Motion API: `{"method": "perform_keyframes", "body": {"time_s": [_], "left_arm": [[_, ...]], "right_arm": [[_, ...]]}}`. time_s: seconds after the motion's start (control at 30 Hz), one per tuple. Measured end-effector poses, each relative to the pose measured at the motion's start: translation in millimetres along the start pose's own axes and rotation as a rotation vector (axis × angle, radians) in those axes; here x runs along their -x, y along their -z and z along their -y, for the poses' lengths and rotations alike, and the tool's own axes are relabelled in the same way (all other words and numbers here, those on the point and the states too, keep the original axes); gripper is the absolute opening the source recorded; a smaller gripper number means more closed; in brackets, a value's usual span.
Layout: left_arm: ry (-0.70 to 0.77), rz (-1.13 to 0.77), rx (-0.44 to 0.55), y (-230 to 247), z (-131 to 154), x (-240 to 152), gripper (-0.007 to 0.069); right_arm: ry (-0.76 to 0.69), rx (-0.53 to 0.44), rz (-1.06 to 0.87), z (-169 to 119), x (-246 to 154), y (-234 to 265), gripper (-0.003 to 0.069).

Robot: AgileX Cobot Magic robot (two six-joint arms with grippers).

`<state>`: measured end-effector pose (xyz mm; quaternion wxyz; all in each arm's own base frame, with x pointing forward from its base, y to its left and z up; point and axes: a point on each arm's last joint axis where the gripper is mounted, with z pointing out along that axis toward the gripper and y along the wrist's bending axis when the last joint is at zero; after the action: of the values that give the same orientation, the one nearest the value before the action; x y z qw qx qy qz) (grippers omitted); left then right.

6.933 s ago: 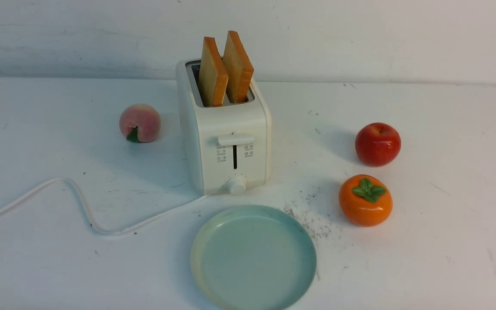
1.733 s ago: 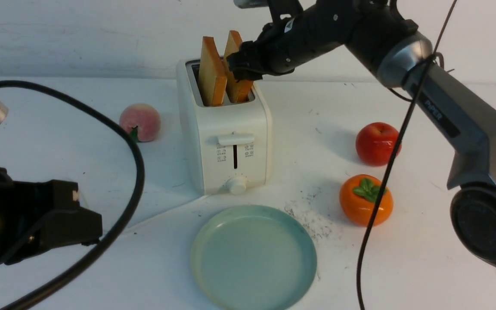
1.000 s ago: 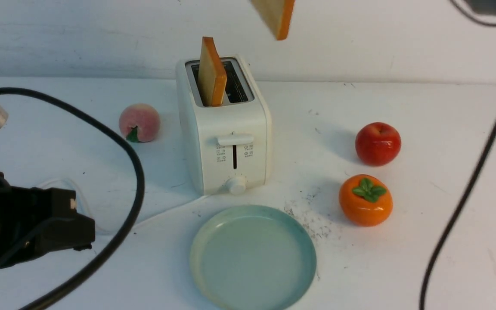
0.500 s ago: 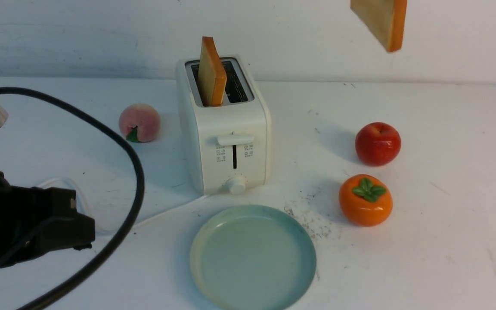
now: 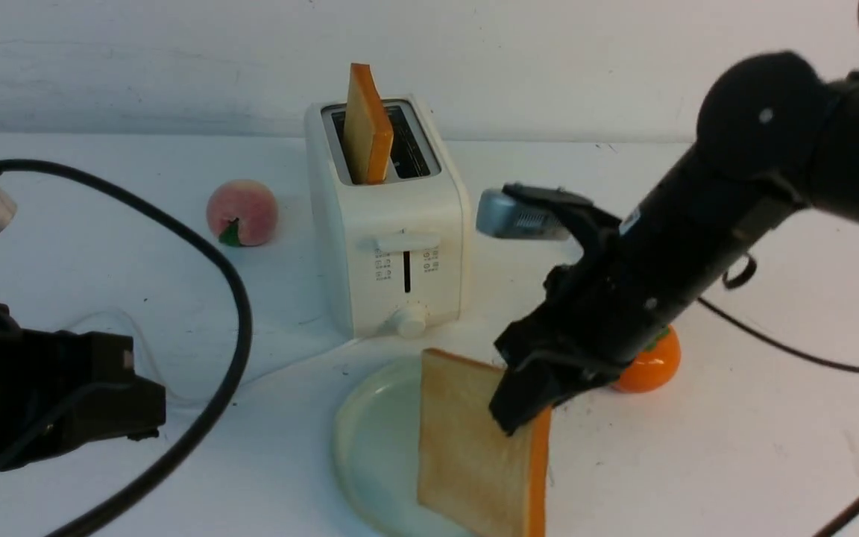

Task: Take toasted bread from bread machine on white table place on plate.
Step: 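Place the held slice of bread on top of the slice on the plate with the right gripper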

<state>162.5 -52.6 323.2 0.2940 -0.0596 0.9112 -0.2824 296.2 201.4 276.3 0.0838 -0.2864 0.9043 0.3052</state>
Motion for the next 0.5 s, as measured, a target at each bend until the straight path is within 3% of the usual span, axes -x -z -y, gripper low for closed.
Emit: {"method": "perform_keyframes", "body": {"time_s": [0.23, 0.5], "left_arm": [[0.0, -0.003, 0.0, 0, 0, 0, 0.0029], [0.0, -0.004, 0.0, 0, 0, 0, 0.0036]], "right_arm": [[0.004, 0.114, 0.058, 1, 6, -16, 0.0114], [0.075, 0.091, 0.136, 3, 13, -16, 0.0114]]}}
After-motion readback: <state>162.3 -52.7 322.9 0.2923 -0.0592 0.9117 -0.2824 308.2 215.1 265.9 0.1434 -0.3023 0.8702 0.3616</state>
